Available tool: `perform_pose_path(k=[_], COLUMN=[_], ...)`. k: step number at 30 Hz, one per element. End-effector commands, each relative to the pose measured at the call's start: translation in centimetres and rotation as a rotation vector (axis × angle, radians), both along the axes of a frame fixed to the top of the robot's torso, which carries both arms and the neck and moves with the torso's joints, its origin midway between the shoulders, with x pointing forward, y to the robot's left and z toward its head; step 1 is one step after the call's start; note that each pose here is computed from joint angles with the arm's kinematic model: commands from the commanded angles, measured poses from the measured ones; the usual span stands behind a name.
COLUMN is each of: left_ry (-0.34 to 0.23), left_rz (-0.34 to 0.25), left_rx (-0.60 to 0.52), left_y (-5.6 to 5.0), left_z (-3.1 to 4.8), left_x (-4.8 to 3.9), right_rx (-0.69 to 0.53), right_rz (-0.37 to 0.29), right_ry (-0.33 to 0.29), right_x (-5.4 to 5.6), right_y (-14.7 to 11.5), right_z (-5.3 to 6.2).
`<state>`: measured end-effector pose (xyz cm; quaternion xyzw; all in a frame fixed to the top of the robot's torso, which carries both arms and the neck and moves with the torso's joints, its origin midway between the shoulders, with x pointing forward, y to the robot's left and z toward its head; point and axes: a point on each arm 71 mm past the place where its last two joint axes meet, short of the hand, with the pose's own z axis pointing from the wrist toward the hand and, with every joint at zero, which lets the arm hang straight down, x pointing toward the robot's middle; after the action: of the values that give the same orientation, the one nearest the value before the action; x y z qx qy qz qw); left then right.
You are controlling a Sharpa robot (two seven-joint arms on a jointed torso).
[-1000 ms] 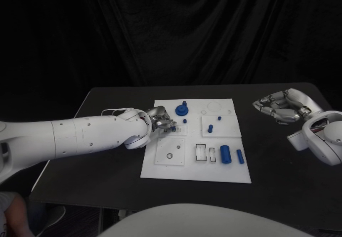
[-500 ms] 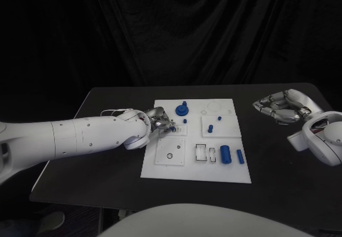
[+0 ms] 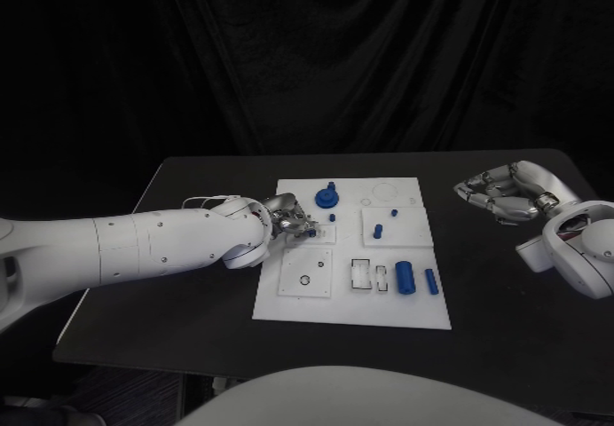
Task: Assemble the parts on the task board
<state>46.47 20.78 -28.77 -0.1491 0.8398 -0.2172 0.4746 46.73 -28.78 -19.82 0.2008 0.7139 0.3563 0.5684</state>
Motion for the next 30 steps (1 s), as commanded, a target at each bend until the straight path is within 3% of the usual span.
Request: perform_pose_path(k=[1,30], left_ry=[0.02,0.031], left_rz=[-0.015,-0.022], left_rx=[0.001,0.003], left_y=[-0.1,0.18], left_z=[-0.28,-0.28], left_x=[-0.2,-0.42], right_rx=[-0.009,-0.014], right_rz=[-0.004,-0.006], right_ry=[0.013,0.022], right_x=[-0.05,-0.13], right_y=[-0.05,-0.06], right_z=[-0.22,-0.36])
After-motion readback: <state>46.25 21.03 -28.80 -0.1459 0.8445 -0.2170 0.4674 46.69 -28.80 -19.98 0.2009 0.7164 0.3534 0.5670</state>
